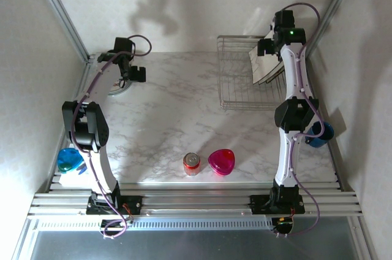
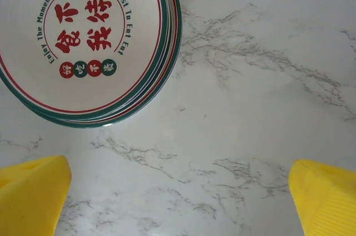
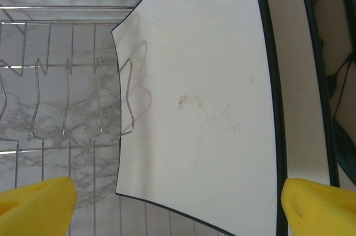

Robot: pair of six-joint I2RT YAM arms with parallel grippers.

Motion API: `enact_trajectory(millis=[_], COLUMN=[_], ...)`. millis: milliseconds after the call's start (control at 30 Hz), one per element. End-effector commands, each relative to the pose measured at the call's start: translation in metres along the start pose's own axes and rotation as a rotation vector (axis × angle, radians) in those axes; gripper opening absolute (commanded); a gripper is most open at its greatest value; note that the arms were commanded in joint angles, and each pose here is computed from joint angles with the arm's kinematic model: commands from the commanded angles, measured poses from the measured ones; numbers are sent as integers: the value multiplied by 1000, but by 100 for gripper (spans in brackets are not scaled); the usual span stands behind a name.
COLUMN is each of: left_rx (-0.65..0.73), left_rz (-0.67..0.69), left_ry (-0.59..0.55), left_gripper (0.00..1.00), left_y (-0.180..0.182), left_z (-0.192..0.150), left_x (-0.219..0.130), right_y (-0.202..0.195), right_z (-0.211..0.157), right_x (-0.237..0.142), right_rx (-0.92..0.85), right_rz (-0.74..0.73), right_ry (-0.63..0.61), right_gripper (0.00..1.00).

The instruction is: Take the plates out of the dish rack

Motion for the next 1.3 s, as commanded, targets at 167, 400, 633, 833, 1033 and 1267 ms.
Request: enact_trajectory(millis=[167, 400, 633, 833, 1033, 1267], left_rx=[27, 26, 28, 27, 26, 27], left_rz=[-3, -6, -3, 5, 4, 5], left_ry=[-22, -23, -18, -22, -19, -11], left_gripper=[100, 100, 99, 100, 100, 99], left_y=[-2, -2, -2, -1, -2, -2], left_z=[7, 9, 7, 9, 9, 7], left_x=[-6, -4, -3, -4, -2, 1], right_y=[-9, -4, 1, 2, 2, -1], right_z=[7, 1, -4, 1, 6, 7], right_x=[10, 20, 38, 43, 48, 56], right_rx=[45, 57, 78, 87, 101, 120], right_rz=[-40, 1, 21, 25, 16, -4], right_ry=[-29, -6, 13, -8, -32, -42], right_gripper=[96, 94, 89, 81, 70, 48])
Point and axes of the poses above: each hand's point on the last joint's axis, 136 mm out from that joint toward the fingers, its own x axis out along the fingers, its own y axis along the line the jaws close on, z = x × y, the point moved 1 cm from there along -x, back along the fingers, and after that the axes turned 7 degrees about x, right-handed, at the moved point
